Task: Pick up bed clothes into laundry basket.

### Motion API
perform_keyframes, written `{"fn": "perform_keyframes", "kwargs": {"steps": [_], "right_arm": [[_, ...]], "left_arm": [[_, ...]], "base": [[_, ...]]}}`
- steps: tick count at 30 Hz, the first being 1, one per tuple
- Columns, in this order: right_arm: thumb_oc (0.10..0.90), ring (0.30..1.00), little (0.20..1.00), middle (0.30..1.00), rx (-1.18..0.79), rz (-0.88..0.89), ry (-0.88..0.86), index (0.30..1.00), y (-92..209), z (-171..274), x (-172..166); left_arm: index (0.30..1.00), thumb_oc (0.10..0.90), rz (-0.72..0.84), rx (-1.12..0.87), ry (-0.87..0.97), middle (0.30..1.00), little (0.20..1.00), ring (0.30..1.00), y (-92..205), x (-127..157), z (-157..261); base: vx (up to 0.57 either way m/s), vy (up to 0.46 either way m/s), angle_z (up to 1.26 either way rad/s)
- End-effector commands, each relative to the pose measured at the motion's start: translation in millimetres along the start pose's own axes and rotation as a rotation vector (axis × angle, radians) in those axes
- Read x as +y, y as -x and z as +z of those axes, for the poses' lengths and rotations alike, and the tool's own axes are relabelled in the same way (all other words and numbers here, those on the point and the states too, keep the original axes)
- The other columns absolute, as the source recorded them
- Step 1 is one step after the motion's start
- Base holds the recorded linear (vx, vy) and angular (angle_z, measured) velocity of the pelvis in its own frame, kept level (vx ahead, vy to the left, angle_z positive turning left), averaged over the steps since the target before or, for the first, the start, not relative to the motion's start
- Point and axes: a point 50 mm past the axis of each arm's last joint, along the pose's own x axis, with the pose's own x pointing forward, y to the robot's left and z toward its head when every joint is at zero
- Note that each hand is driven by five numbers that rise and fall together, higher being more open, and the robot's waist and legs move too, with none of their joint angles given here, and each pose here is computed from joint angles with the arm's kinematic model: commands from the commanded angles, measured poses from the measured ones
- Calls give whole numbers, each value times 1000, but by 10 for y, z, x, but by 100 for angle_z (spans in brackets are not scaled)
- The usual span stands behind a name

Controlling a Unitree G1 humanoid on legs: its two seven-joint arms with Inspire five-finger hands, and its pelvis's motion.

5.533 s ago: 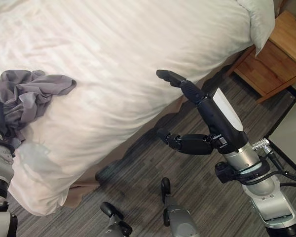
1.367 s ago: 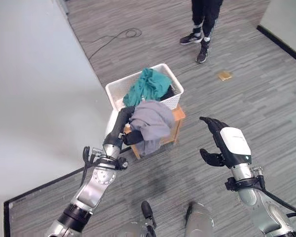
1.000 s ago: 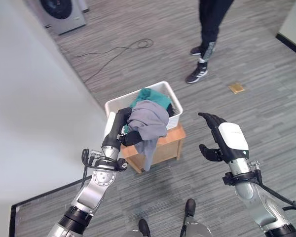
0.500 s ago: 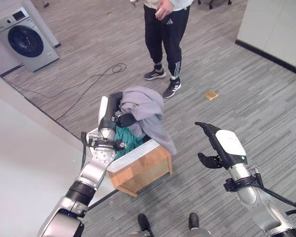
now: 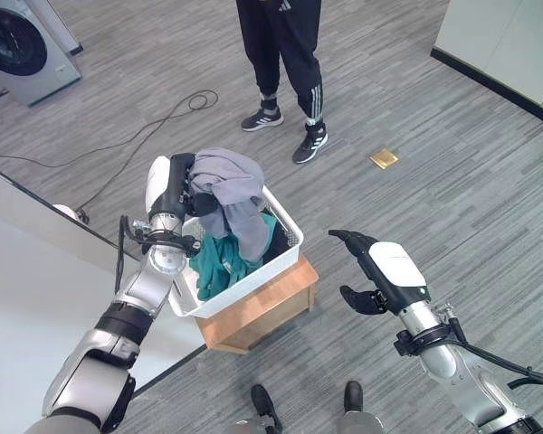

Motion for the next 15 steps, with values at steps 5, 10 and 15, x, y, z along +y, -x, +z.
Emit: {"fn": "perform_keyframes", "kwargs": {"steps": [5, 10, 15], "right_arm": [[800, 900, 900, 900, -178, -144, 37, 900, -53, 249, -334], [800, 900, 900, 900, -205, -146, 35, 900, -89, 300, -328], [800, 900, 900, 900, -255, -167, 39, 900, -132, 393, -344]], "left_arm": [[300, 400, 250, -190, -235, 300, 300, 300, -477, 624, 524], [300, 400, 287, -178, -297, 300, 300, 300, -529, 736, 526], [516, 544, 357, -196, -387, 516, 516, 516, -623, 956, 646]], "base": [[-29, 35, 3], [-80, 11, -7], [-41, 13, -2]]}}
